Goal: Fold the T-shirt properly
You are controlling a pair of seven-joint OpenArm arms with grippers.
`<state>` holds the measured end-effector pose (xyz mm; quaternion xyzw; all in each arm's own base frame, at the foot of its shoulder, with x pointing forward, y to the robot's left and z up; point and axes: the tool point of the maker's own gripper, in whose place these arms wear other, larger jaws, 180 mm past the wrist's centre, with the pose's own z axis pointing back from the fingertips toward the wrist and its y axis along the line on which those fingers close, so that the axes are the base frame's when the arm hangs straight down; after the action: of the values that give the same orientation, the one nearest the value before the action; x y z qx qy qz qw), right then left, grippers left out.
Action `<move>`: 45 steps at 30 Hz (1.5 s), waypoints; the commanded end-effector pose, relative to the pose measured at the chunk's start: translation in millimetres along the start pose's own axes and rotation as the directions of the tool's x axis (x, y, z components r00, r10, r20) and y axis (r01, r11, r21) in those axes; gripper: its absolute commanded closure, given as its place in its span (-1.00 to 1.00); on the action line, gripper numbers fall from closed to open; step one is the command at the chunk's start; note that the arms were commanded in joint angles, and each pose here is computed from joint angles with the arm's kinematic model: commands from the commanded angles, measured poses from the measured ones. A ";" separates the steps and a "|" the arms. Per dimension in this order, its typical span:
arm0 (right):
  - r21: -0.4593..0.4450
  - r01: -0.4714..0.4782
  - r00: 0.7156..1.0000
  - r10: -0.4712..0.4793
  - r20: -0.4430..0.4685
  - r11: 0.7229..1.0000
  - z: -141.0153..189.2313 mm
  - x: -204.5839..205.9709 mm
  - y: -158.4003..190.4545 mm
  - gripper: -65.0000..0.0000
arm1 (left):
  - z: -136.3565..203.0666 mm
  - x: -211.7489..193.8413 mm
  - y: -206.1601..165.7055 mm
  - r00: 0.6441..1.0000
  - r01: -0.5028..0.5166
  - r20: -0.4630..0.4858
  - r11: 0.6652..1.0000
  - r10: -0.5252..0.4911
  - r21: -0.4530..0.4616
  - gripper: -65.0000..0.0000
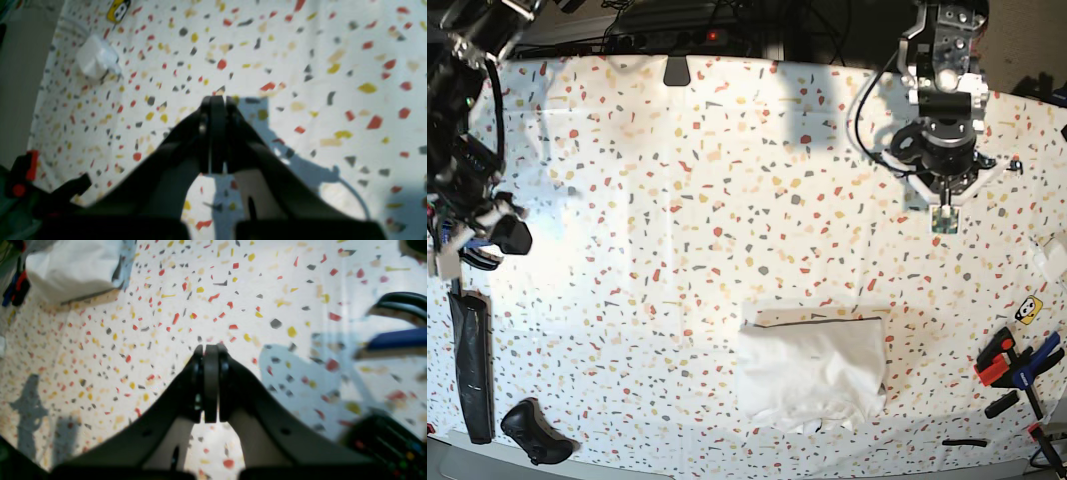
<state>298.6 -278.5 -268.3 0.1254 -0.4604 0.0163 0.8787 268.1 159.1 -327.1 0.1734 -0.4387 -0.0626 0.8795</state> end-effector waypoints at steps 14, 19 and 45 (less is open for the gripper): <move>0.045 -0.044 0.999 0.043 0.009 0.998 35.6 -36.5 47.3 1.00 | 47.1 -34.1 -5.5 0.999 -0.023 -0.035 0.997 0.020 -0.080 1.00; 0.033 0.002 0.997 0.001 -0.082 0.999 42.4 -73.0 49.1 1.00 | 57.9 -65.7 7.3 0.995 -0.025 -0.098 0.997 0.018 -0.070 1.00; -0.199 0.115 0.867 -0.196 -0.458 0.973 106.3 -235.6 55.8 1.00 | 106.5 -179.6 17.1 0.937 -0.167 -0.332 0.974 0.110 -0.150 1.00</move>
<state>68.8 -227.4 -394.6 0.0850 -0.2133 -0.0718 0.9706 74.7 194.3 -400.7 0.0692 -0.2882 -0.0068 0.9550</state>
